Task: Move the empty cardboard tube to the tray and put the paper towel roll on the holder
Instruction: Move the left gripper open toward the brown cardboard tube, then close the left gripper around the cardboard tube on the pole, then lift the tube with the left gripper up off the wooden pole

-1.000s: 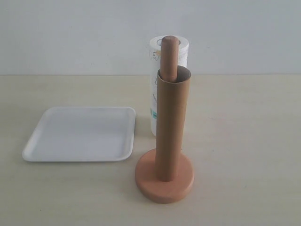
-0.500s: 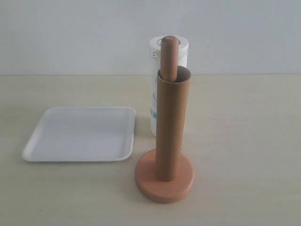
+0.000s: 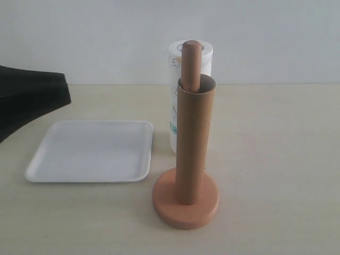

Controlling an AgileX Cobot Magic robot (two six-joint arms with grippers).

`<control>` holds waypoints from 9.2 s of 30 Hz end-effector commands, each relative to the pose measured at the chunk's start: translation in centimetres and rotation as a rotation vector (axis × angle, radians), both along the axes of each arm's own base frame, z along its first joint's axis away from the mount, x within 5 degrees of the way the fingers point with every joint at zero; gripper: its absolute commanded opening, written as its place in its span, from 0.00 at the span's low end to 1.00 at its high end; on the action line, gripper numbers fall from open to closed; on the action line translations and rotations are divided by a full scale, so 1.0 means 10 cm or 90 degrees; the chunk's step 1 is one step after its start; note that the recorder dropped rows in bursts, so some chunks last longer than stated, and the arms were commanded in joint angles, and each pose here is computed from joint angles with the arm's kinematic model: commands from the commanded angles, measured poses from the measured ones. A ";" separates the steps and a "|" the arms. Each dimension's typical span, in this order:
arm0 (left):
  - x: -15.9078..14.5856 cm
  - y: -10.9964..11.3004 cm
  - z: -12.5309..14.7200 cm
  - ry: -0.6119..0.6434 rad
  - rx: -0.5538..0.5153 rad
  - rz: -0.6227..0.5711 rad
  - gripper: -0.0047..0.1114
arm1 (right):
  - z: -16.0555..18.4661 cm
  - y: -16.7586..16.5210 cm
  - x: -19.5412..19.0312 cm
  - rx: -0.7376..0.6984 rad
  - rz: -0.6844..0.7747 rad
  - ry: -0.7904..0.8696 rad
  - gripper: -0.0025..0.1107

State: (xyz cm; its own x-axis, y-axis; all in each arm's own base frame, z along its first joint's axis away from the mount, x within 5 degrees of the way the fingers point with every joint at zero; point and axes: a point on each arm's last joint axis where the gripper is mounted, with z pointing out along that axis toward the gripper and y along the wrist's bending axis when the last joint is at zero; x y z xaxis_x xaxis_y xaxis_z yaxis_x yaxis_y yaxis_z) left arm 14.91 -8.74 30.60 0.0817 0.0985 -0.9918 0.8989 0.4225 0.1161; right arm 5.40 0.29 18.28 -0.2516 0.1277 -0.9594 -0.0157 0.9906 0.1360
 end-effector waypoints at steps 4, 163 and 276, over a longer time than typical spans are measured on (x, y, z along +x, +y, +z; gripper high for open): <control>0.44 -0.03 -0.44 0.125 0.001 0.000 0.16 | 0.01 0.00 0.00 -0.003 -0.003 -0.010 0.02; 0.85 -1.11 -1.33 0.048 -0.043 -0.027 0.76 | 0.01 0.00 0.00 -0.004 -0.003 -0.010 0.02; 1.02 -1.25 -0.92 0.014 -0.129 -0.064 0.08 | 0.01 0.00 0.00 -0.006 -0.003 -0.005 0.02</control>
State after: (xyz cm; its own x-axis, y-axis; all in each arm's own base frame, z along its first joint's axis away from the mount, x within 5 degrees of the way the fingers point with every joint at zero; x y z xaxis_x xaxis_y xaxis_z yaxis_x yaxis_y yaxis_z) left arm 25.46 -21.21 19.90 0.0337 -0.0707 -0.9969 0.9359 0.3522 0.0066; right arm 5.40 0.29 18.26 -0.2536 0.1276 -0.9588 -0.0155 0.9906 0.1360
